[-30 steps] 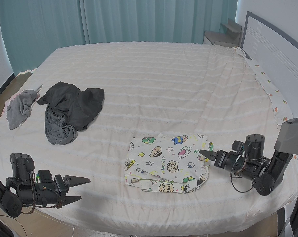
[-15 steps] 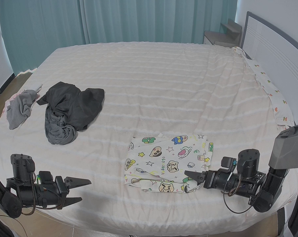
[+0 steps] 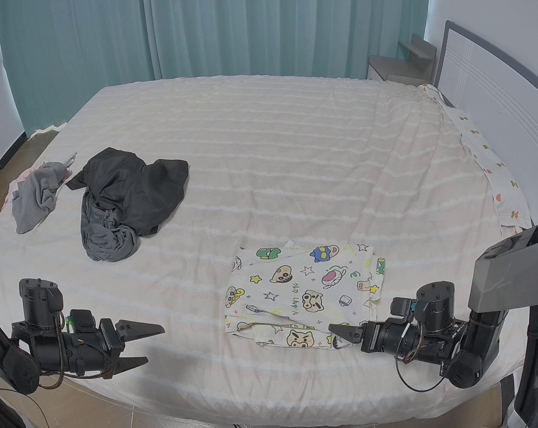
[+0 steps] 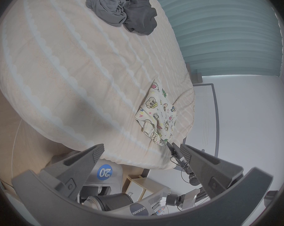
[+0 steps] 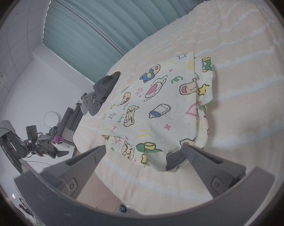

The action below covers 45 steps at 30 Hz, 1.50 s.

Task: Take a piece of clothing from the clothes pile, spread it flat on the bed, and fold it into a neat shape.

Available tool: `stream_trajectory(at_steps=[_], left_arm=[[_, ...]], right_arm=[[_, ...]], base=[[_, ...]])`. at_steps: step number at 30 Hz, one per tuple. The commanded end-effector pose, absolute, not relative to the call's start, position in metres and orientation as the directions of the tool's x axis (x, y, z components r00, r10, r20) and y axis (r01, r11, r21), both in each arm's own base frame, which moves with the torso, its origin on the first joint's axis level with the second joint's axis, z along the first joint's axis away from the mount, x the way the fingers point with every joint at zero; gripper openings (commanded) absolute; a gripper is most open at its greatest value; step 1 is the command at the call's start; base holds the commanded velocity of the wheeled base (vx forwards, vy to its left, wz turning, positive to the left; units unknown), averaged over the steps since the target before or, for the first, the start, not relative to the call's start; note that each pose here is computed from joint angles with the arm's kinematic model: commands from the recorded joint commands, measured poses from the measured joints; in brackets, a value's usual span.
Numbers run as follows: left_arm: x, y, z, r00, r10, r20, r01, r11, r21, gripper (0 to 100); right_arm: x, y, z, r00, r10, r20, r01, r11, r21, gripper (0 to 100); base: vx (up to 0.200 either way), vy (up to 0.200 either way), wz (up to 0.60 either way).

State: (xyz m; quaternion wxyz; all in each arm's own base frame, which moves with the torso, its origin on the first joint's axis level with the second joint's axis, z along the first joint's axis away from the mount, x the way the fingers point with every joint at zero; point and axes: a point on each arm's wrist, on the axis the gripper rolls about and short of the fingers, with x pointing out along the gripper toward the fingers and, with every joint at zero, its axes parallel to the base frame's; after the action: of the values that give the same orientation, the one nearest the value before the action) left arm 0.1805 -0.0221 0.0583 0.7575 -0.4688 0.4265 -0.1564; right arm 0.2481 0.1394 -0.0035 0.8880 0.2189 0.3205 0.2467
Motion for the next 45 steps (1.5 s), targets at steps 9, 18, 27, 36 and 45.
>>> stream_trajectory(at_steps=[9,18,27,36,45], left_arm=[[0.18,-0.022,0.058,0.587,-0.637,-0.5,-0.164,0.511,-0.844,100],[0.18,-0.023,0.058,0.584,-0.64,-0.5,-0.162,0.512,-0.844,100],[0.18,-0.023,0.058,0.583,-0.64,-0.5,-0.161,0.512,-0.844,100],[0.18,-0.023,0.058,0.584,-0.64,-0.499,-0.16,0.512,-0.844,100],[0.18,-0.023,0.058,0.583,-0.64,-0.5,-0.161,0.512,-0.844,100]], right_arm=[[0.253,0.126,-0.015,0.683,0.533,-0.499,-0.235,0.807,0.542,100],[0.257,0.12,-0.016,0.695,0.518,-0.499,-0.216,0.812,0.542,100],[0.262,0.124,-0.018,0.697,0.524,-0.489,-0.221,0.806,0.549,100],[0.258,0.131,-0.019,0.679,0.543,-0.495,-0.24,0.8,0.549,0],[0.251,0.119,-0.008,0.695,0.527,-0.489,-0.216,0.802,0.557,0]], base=[[0.0,0.0,0.0],[0.0,0.0,0.0],[0.0,0.0,0.0],[0.0,0.0,0.0],[0.0,0.0,0.0]])
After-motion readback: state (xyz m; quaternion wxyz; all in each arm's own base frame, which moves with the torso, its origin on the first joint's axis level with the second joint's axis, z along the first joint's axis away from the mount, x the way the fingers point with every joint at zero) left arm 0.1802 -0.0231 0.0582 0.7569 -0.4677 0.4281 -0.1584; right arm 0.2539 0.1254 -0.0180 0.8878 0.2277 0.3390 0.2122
